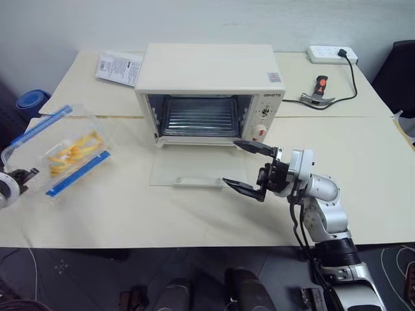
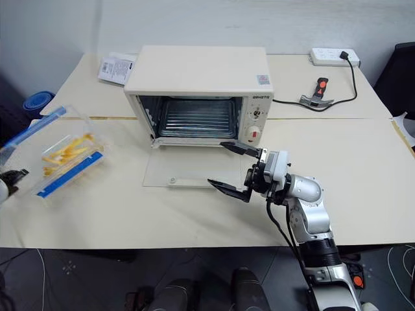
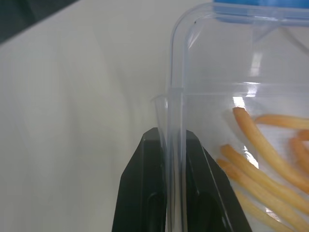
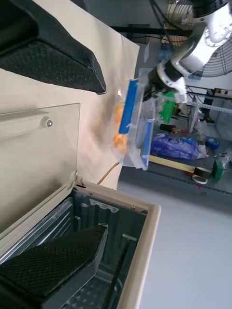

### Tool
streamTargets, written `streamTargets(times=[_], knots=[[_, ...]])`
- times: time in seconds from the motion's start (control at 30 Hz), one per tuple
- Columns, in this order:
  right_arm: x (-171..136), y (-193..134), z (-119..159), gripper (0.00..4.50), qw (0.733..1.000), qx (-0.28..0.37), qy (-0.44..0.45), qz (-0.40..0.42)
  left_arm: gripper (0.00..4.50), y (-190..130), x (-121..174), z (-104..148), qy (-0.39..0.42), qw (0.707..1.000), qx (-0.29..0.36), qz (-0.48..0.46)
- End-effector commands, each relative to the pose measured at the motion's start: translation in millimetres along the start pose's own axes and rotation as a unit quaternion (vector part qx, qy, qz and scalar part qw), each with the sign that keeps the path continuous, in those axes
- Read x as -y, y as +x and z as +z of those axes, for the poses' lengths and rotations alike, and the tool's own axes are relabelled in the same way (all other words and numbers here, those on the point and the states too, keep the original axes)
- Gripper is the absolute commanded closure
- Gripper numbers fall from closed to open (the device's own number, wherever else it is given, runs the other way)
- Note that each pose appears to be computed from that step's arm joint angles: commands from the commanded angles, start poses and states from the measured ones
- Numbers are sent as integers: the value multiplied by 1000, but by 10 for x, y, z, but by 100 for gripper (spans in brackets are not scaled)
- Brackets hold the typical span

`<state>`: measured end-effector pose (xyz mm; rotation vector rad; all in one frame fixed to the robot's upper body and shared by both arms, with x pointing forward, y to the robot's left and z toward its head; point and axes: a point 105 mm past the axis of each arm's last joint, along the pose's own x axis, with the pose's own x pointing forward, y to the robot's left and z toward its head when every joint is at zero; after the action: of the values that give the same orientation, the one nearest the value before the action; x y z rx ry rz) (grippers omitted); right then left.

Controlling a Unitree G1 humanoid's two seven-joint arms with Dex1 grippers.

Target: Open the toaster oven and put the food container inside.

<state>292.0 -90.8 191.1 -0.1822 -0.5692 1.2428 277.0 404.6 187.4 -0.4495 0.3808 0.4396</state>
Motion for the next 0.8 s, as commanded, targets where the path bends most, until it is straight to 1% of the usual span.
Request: streamTargets(times=[0.03, 0.17, 0.23, 0.33, 0.4, 0.57, 0.63, 0.8], knots=[[39, -119, 83, 0, 1000, -9, -18, -24, 448, -159, 356, 112, 70, 993, -12, -90], [28, -283, 55, 0, 998, -35, -16, -49, 448, -234, 732, 21, 142, 975, -51, -163], [17, -356, 33, 0, 997, -50, -16, -59, 448, -237, 999, -61, 166, 963, -65, -202], [0, -460, 5, 0, 994, -65, -14, -82, 448, -222, 1453, -313, 197, 939, -99, -262], [-18, -501, 8, 0, 993, -70, -12, -95, 448, -227, 1747, -435, 210, 925, -112, -295], [-88, -550, 32, 0, 991, -77, -13, -113, 448, -210, 2184, -600, 218, 909, -124, -333], [-145, -559, 49, 0, 989, -79, -13, -124, 448, -132, 2345, -696, 224, 908, -123, -331], [-193, -548, 102, 0, 987, -80, -14, -137, 448, -51, 2531, -809, 230, 903, -131, -338]])
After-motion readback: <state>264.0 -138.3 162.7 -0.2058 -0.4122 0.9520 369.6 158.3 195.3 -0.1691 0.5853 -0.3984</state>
